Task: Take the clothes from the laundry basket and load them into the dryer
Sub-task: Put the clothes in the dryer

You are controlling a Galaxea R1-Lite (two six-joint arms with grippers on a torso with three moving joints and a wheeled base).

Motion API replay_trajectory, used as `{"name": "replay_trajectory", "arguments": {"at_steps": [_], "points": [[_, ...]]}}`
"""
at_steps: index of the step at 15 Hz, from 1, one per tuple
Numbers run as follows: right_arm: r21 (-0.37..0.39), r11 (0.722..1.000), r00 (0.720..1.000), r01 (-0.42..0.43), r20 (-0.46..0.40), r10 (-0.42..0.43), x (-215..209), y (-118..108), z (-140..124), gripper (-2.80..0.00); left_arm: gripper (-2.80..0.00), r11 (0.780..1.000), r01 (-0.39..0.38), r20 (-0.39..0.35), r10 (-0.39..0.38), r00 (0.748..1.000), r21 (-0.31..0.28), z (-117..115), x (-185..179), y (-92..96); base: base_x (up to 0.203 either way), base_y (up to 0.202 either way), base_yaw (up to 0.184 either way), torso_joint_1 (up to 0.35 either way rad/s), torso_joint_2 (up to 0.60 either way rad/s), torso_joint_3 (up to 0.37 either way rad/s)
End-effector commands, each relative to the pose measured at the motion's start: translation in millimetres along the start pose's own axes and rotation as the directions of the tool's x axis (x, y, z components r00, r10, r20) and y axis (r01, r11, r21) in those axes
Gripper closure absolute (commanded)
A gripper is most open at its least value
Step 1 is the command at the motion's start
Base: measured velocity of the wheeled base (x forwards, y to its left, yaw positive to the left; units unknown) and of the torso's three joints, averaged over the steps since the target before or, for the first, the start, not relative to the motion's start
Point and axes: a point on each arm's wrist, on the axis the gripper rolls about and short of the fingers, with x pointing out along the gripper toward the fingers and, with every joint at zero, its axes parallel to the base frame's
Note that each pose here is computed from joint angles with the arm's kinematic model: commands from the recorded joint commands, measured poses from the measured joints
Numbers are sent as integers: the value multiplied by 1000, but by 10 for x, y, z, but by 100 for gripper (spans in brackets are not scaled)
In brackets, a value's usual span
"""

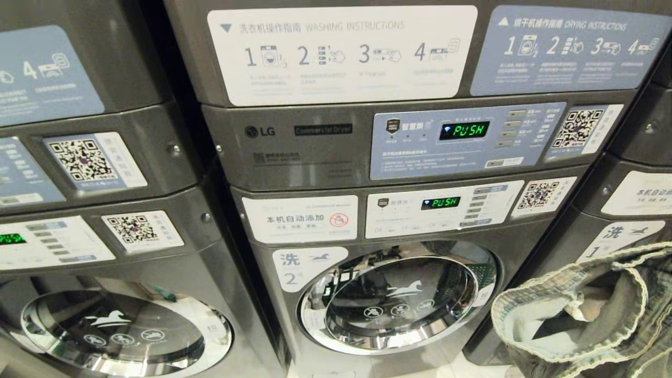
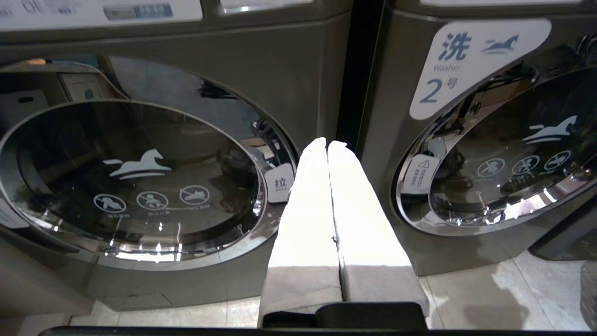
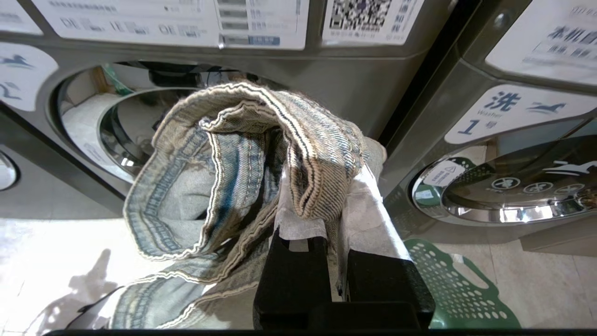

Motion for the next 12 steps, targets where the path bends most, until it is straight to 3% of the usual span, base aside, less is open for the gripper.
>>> {"name": "replay_trajectory", "arguments": {"at_steps": [1,6,12], "points": [[-1,1000,1000,-1,-4,1,5,1,-6,0,0,1000,-1,0,1,1000,0,0,0,0,0,0,0,259,-564,-320],[-1,1000,1000,-1,-1,1,2,0,2,0,0,1000,-1,0,1,1000,0,0,0,0,0,0,0,270,-587,-314],[0,1000,1000,1,-1,-1,-1,0,-2,0,0,1000,-1,0,1,1000,-1,0,0,0,0,0,0,187,-381,-204]]}}
